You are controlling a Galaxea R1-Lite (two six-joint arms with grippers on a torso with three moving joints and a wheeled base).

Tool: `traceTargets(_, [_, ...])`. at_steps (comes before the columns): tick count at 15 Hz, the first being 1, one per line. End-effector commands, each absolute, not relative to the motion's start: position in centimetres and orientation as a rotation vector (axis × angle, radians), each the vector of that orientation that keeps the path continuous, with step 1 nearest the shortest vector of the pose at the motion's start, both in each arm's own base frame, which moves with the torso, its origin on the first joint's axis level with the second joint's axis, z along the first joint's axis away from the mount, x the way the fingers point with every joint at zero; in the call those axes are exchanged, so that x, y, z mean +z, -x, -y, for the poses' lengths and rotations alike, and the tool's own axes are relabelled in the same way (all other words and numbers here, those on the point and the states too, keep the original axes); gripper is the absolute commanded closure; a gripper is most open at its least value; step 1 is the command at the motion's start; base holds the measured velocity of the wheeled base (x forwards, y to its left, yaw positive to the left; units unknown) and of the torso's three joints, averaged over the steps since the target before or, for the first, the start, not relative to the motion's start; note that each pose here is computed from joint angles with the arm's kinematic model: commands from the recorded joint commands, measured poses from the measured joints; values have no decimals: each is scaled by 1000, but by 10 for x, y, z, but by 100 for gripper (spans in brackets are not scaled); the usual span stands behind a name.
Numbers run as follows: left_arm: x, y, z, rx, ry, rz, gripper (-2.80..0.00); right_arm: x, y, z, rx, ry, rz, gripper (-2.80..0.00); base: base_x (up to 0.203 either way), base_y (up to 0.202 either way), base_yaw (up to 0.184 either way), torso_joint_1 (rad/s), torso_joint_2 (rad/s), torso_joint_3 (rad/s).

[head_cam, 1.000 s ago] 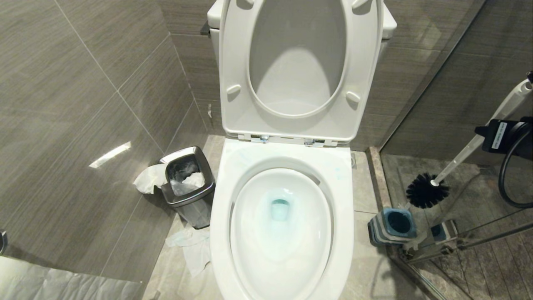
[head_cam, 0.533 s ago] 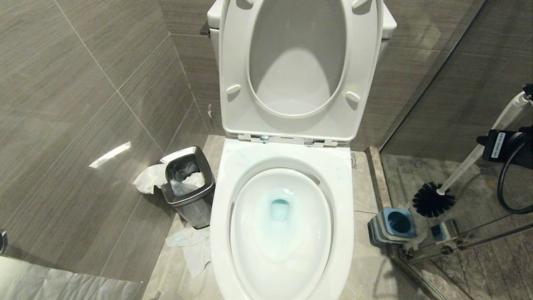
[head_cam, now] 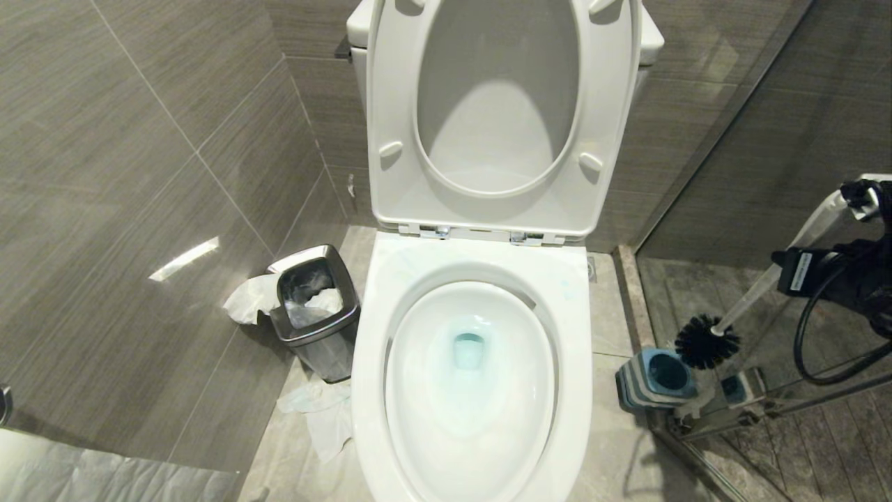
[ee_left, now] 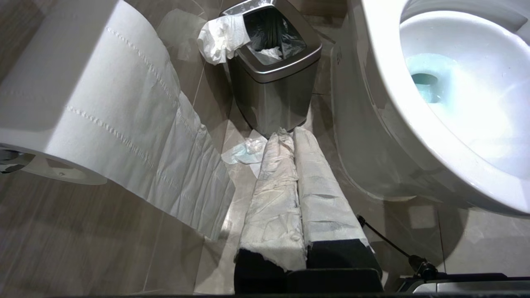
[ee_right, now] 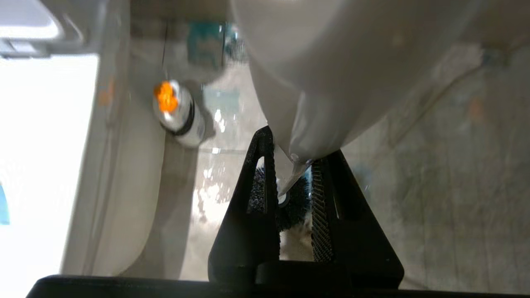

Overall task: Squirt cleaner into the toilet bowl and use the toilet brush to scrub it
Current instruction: Put the toilet brush back

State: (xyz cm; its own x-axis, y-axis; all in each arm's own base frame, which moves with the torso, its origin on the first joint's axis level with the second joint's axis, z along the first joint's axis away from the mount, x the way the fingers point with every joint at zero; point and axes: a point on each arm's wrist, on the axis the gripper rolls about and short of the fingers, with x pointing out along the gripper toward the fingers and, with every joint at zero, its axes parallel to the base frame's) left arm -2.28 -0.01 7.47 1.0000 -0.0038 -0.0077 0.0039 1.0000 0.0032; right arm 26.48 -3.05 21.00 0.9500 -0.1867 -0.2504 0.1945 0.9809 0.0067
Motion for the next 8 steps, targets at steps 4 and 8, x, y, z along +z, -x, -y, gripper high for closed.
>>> traceTargets(4, [74,23,0,-3,-3,-11,0,194,-273,33,-206,-64,-306,0,0,0,0,0,0,0])
traceTargets(8, [74,23,0,-5,-3,-11,0,179,-289,42,-228,-67,-296,0,0,0,0,0,0,0])
